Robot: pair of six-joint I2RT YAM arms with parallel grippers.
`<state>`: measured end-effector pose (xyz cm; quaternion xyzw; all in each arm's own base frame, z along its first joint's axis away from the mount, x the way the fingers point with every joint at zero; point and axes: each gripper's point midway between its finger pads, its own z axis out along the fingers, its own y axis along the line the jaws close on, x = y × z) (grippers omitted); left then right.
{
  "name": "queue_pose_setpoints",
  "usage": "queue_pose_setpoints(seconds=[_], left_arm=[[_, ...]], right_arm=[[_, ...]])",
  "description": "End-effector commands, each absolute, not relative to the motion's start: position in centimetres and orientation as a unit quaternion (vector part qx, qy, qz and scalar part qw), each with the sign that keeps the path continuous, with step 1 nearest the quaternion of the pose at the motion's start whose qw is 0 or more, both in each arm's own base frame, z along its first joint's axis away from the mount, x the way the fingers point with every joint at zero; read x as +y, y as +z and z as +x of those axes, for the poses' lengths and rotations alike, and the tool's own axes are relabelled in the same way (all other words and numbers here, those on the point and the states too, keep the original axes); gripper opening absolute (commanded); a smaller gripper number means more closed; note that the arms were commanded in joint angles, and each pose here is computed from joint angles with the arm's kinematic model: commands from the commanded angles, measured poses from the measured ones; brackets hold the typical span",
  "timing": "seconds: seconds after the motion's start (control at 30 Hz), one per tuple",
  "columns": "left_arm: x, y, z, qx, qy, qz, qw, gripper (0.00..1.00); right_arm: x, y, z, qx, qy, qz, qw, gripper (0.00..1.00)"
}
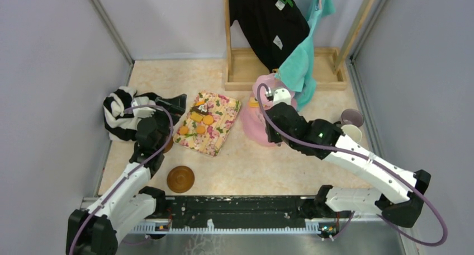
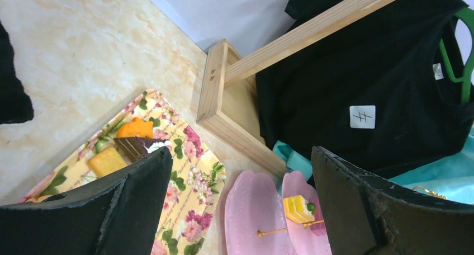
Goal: Serve the afternoon tea
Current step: Place the desert on the desert table, then pick up the desert from the tray.
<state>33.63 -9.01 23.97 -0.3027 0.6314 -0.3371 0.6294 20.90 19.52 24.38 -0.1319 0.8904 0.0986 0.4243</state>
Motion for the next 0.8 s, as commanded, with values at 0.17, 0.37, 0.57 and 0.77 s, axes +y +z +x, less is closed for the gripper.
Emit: queue_pose_setpoints(seconds=[0.17, 0.37, 0.57, 0.77], left_arm=[[-8.2, 23.5, 32.9, 0.651, -0.33, -0.329, 0.6, 0.99], [-7.2, 22.8, 33.1, 0.663, -0.331, -0.356, 0.569, 0.99], [-5.6, 22.1, 33.5, 0.666, -0.331, -0.387, 0.545, 0.99], [-4.6, 20.2, 33.9, 0.66, -0.343, -0.427, 0.514, 0.99]], right_arm=[[26.3, 27.2, 21.0, 0.86, 0.148, -0.169, 0.459, 0.24], [31.5, 27.1, 23.1, 0.844, 0.155, -0.221, 0.464, 0.24], [36.0, 26.8, 26.4, 0.827, 0.115, -0.284, 0.471, 0.28], [40.5, 25.3, 29.6, 0.818, 0.128, -0.343, 0.443, 0.32]])
